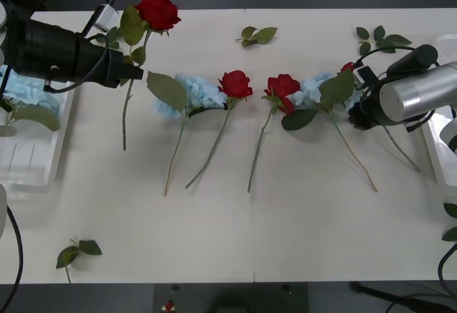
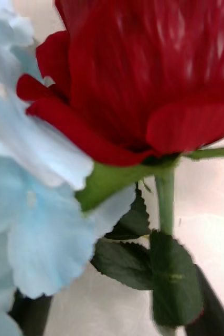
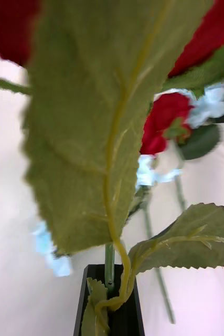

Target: Put the red flowers into the right box and the blue flowers into the left box

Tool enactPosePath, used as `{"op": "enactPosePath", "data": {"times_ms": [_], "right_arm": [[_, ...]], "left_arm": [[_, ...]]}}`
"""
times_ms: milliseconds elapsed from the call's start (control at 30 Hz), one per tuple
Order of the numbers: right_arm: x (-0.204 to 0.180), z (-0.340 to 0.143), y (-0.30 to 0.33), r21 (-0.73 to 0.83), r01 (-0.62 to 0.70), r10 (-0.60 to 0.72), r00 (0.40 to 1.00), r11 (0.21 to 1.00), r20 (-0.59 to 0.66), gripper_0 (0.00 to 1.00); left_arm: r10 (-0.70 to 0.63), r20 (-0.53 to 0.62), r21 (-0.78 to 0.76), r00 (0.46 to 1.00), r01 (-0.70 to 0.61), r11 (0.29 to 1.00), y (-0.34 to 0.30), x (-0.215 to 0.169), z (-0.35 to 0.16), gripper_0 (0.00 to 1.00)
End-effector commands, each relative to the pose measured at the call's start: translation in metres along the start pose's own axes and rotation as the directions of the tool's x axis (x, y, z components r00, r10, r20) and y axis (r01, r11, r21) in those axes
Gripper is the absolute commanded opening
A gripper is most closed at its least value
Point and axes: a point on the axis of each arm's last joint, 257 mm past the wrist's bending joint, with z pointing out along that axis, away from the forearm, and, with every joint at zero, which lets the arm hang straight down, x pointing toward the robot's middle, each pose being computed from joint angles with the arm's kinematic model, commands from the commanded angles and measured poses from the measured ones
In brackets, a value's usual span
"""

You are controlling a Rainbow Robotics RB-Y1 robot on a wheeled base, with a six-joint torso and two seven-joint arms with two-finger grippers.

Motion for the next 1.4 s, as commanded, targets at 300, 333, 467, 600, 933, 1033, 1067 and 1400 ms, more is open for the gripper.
{"op": "enactPosePath", "data": {"times_ms": [300, 333, 467, 600, 933, 1033, 1067, 1400], "right_arm": [[-0.028, -0.009, 0.001, -0.004, -0.026, 0.027, 0.998, 1.000, 0.050, 0.00], [-0.028, -0.009, 0.001, -0.004, -0.026, 0.026, 0.998, 1.000, 0.051, 0.00], [-0.032, -0.013, -0.005, -0.020, -0.077, 0.078, 0.995, 0.997, 0.062, 0.00], [-0.037, -0.025, -0.019, -0.049, -0.140, 0.143, 0.988, 0.989, 0.061, 0.00], [-0.055, -0.099, -0.096, -0.035, -0.171, 0.172, 0.985, 0.985, 0.020, 0.00], [-0.058, -0.125, -0.126, -0.004, -0.125, 0.125, 0.992, 0.992, 0.017, 0.00], [-0.058, -0.135, -0.141, 0.018, -0.099, 0.099, 0.995, 0.995, 0.016, 0.00], [-0.037, -0.203, -0.253, 0.218, 0.086, -0.082, 0.996, 0.972, -0.029, 0.00]], "left_arm": [[-0.048, 0.058, 0.362, 0.997, 0.024, 0.932, -0.092, -0.021, -0.041, 0.00], [-0.057, 0.056, 0.380, 0.997, 0.032, 0.924, -0.097, -0.022, -0.042, 0.00], [-0.102, 0.054, 0.505, 0.993, 0.061, 0.861, -0.132, -0.031, -0.044, 0.00], [-0.108, 0.061, 0.573, 0.992, 0.054, 0.818, -0.153, -0.036, -0.041, 0.00], [-0.061, 0.107, 0.620, 0.992, -0.019, 0.784, -0.199, -0.055, -0.019, 0.00], [-0.068, 0.128, 0.647, 0.990, -0.031, 0.762, -0.218, -0.064, -0.011, 0.00], [-0.074, 0.135, 0.655, 0.988, -0.033, 0.755, -0.225, -0.067, -0.007, 0.00], [-0.072, 0.209, 0.668, 0.975, -0.089, 0.739, -0.265, -0.097, 0.017, 0.00]]}}
